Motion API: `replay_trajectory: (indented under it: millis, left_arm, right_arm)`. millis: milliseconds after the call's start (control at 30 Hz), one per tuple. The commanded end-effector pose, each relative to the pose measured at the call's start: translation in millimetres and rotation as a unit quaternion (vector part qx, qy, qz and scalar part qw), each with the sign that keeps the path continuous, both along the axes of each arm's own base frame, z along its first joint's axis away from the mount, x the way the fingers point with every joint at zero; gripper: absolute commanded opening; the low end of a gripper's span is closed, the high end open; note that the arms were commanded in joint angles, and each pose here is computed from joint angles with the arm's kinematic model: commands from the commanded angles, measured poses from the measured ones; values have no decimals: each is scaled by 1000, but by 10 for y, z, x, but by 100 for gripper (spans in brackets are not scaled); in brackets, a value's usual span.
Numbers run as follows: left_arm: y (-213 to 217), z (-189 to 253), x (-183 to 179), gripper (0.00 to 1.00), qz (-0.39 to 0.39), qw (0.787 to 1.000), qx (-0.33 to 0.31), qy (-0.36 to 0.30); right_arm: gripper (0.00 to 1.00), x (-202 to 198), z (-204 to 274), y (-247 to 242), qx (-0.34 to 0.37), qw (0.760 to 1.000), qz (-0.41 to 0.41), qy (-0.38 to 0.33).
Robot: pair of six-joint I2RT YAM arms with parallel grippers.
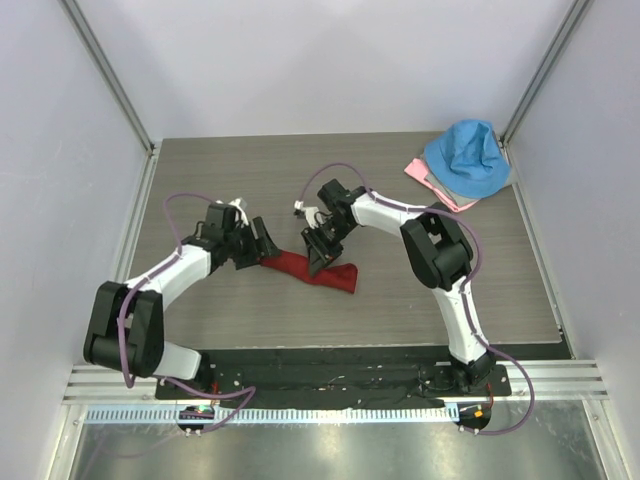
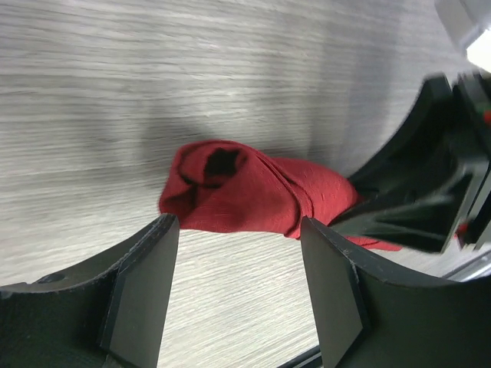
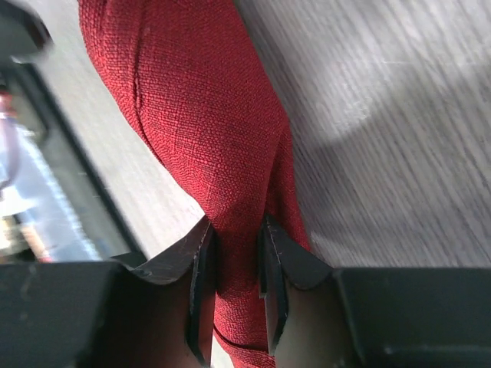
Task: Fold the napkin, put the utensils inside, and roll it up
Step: Roll the napkin with the utensil
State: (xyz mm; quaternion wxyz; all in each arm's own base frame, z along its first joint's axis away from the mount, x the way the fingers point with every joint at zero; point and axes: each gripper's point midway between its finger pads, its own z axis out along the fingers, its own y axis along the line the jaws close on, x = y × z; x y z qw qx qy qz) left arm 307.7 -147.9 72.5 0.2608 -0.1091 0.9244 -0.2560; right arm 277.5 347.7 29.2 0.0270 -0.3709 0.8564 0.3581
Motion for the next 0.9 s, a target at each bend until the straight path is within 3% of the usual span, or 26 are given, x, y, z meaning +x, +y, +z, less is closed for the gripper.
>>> replay_trajectory:
  millis: [0,200,433,533,633,867]
  left_arm:
    - [-193,13,82,69,-35,999,-18,-32]
    - [-276,-111,175,68,-44,998,-20,-39]
    - [-255,-355,181,55,-39,999,-7,-15]
    - [-244,-392,206,48,-36,999,0,-7]
    - [-235,-424,200,48,-34,999,5,6]
    - [-250,-468,182,48,-40,999,8,20]
  right_arm:
    - [31,-105,-115,-14,-5,997,-17,79]
    - [31,-63,-177,-52,-10,996,-24,88]
    - [36,-8,-203,-88,-21,996,-33,80]
    - [48,68,-90,-106,-25,997,-41,54]
    - [61,182,116,-112,-24,998,-49,11]
    - [82,364,662,-36,6,987,-35,-158]
